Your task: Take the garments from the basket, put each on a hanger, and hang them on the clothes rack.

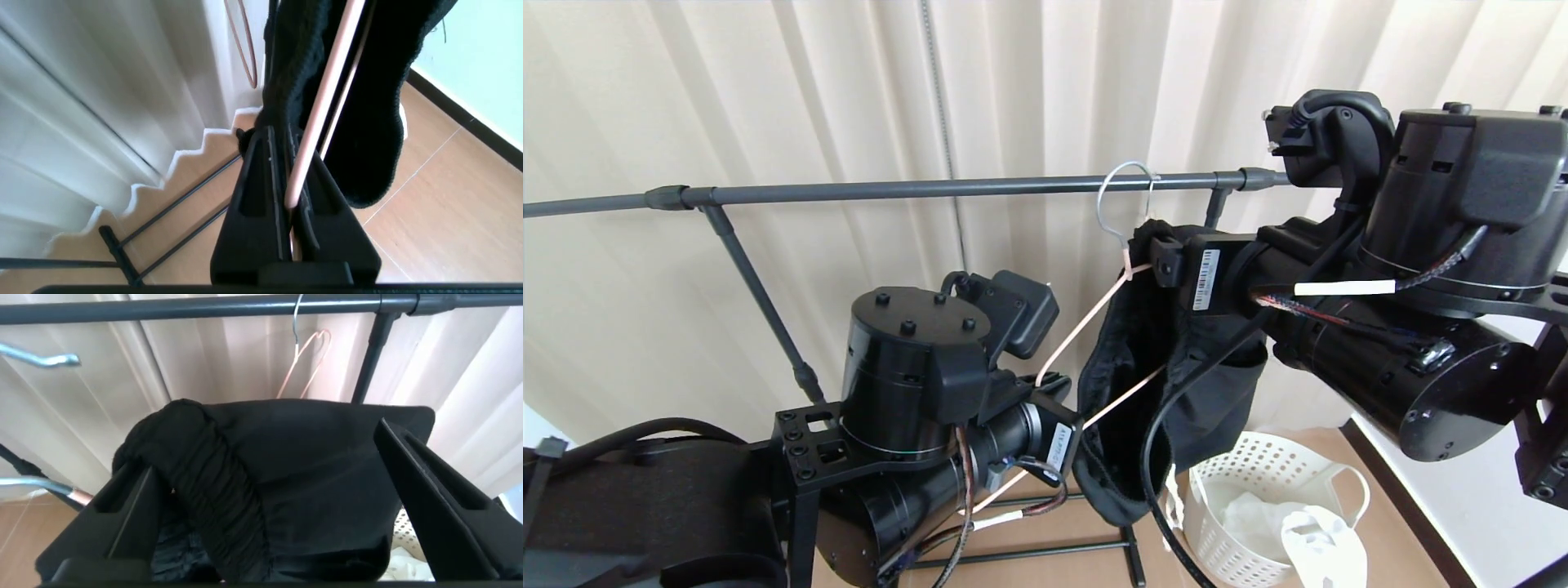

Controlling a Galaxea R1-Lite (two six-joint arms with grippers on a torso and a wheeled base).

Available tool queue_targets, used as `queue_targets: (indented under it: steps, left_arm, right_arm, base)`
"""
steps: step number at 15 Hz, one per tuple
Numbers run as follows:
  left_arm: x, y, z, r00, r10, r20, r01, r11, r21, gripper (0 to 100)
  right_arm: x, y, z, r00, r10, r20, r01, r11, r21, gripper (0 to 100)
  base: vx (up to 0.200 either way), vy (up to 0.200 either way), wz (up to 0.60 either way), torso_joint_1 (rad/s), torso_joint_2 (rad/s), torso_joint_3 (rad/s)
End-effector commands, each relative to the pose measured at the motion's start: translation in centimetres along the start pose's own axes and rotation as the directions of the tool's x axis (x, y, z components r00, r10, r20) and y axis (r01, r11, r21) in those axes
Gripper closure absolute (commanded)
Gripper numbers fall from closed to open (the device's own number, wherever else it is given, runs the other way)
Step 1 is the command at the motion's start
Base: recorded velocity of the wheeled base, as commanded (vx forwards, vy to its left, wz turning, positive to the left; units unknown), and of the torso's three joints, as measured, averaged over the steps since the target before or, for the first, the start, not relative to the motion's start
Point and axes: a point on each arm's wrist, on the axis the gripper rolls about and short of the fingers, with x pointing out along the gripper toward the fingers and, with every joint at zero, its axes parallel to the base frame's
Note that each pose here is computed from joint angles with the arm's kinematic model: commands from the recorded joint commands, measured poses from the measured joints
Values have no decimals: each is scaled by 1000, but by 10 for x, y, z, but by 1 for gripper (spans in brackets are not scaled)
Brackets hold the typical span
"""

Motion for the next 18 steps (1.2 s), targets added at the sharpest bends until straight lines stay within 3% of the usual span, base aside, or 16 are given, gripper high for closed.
queue_targets:
  steps: [1,11,14,16,18]
  left_arm:
    - [1,2,0,1000,7,2,-7,1000,-4,100]
    - [7,18,11,997,58,56,-56,998,-39,100]
    - [6,28,8,995,87,45,-85,996,-41,100]
    - [1,38,9,993,104,52,-102,993,-51,100]
    - [-2,48,5,996,78,44,-76,996,-45,100]
  right_arm:
    - [1,1,-2,1000,-1,-5,1,1000,-5,0]
    - [-7,3,-4,1000,23,-11,-23,1000,-11,0]
    - [-20,-9,5,999,40,0,-40,999,-4,0]
    - [-32,-22,10,995,101,6,-100,994,-50,0]
    - [-46,-41,21,984,175,33,-169,974,-149,0]
  base:
    - [0,0,0,0,0,0]
    - [0,0,0,0,0,0]
    - [0,0,0,0,0,0]
    - [0,0,0,0,0,0]
    - [0,0,0,0,0,0]
